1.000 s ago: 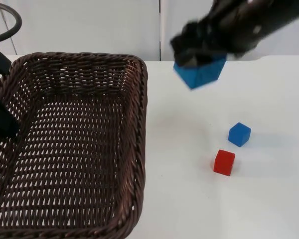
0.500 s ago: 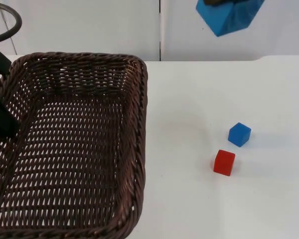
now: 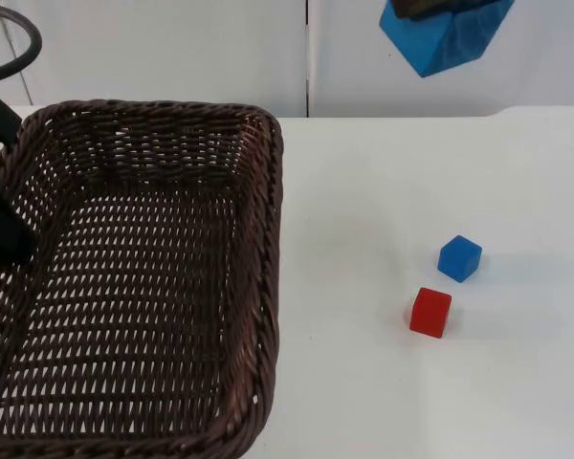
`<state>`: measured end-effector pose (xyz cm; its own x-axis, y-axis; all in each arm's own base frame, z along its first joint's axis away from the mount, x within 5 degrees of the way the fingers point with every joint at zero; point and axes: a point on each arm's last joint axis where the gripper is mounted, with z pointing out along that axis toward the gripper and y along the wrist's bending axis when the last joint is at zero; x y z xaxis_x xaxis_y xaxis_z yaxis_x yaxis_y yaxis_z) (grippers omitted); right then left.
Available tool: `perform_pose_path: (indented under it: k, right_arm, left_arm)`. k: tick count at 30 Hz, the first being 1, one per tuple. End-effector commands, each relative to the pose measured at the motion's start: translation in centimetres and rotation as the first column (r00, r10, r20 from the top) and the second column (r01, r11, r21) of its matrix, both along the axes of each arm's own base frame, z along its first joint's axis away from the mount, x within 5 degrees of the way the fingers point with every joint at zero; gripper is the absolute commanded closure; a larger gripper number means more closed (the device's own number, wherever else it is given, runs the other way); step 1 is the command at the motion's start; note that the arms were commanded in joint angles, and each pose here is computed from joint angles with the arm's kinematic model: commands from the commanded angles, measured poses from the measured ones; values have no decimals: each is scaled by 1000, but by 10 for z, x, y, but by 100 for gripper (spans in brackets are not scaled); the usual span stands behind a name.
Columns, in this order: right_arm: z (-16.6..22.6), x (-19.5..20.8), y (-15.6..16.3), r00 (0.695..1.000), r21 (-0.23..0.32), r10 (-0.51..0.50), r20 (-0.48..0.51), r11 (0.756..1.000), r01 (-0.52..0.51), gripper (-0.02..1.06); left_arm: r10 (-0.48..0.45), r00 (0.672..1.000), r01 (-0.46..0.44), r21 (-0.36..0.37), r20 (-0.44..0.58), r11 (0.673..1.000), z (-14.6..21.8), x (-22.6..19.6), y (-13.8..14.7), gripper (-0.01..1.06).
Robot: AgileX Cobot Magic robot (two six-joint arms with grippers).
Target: Pick up the basket with the left hand and place the largest block into the basket with the right hand.
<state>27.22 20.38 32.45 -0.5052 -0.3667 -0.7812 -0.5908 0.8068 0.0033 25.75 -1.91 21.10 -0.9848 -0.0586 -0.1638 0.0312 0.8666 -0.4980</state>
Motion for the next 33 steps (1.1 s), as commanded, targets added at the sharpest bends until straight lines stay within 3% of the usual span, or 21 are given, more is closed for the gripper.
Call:
perform_pose_path:
  k: [1, 7, 9, 16, 23, 33]
  right_arm:
    - [6, -4, 2, 999, 0, 26, 28, 1000, -26, 102]
    - [3, -14, 18, 995, -19, 94, 32, 995, -94, 102]
    - [1, -25, 35, 984, -30, 168, 52, 986, -166, 102]
    - [-8, -44, 69, 959, -10, 271, 83, 962, -271, 102]
    - [-23, -51, 91, 942, -25, 327, 70, 945, -326, 103]
    - [-32, -32, 118, 944, -60, 329, 16, 943, -328, 103]
  left_arm:
    - [10, 1000, -10, -18, 12, 1000, 4, -1, -1, 105]
    - [15, 1000, -14, -14, 19, 1000, 4, -1, 0, 105]
    - [16, 1000, -16, -15, 20, 1000, 4, 0, -1, 105]
    - [16, 1000, -16, -15, 20, 1000, 4, 0, -1, 105]
    - [15, 1000, -15, -17, 18, 1000, 4, -1, -1, 105]
    - [15, 1000, -15, -17, 18, 1000, 4, -1, -1, 105]
